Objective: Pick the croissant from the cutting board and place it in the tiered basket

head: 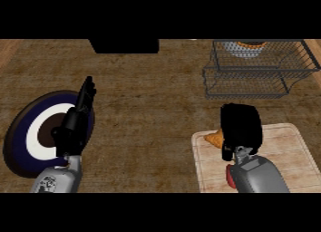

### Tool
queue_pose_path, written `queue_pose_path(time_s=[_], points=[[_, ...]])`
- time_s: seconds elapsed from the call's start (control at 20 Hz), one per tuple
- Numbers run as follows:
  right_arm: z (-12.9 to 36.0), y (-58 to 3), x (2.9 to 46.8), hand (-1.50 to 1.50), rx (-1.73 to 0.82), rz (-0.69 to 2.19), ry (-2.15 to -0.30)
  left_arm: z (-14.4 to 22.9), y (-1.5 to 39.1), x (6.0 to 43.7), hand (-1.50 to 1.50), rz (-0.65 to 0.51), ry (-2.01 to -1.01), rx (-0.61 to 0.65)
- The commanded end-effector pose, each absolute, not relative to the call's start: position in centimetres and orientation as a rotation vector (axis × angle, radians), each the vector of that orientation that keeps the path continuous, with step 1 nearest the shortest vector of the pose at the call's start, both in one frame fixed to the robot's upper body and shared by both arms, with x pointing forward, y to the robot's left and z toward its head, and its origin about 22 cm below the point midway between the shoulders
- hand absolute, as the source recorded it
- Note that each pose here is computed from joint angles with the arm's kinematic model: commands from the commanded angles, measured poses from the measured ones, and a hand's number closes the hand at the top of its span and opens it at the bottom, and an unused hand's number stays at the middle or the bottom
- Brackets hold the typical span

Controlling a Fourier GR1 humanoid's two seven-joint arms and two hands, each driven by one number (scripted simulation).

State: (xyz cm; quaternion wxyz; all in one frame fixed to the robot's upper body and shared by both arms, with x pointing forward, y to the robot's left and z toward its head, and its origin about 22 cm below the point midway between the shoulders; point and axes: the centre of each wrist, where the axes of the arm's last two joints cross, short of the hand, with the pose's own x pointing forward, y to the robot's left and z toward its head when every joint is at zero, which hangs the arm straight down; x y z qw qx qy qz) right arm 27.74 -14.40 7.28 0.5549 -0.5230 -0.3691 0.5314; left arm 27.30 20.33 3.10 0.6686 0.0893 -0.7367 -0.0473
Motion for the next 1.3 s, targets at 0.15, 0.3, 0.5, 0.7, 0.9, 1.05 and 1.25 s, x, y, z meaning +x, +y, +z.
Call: queue_pose_path(time_s=[0.15, 0.3, 0.5, 0.7, 0.9, 1.05, 1.25], points=[[17.0, -13.0, 24.1, 1.50, -1.380, 1.026, -0.969, 2.9, 21.4, 26.3, 0.00, -0.097, -1.661, 0.214], [21.9, -13.2, 23.6, 1.50, -1.403, 0.960, -1.028, 3.2, 21.6, 27.2, 0.00, -0.096, -1.659, 0.203], [26.6, -13.4, 23.8, 1.50, -1.403, 0.930, -1.037, 2.9, 20.2, 27.1, 0.00, -0.103, -1.655, 0.193], [29.3, -13.9, 24.4, 1.50, -1.374, 0.859, -1.070, 2.9, 20.0, 28.2, 0.00, -0.111, -1.659, 0.190], [30.0, -15.8, 26.8, 1.50, -1.204, 0.705, -1.196, 4.6, 19.8, 26.9, 0.00, -0.131, -1.658, 0.161], [30.8, -16.0, 29.1, 1.50, -1.194, 0.713, -1.179, 2.6, 21.7, 26.7, 0.00, -0.113, -1.661, 0.186], [30.2, -15.0, 33.0, 1.50, -1.248, 0.677, -1.179, 1.8, 19.3, 28.1, 0.00, -0.113, -1.670, 0.191]])
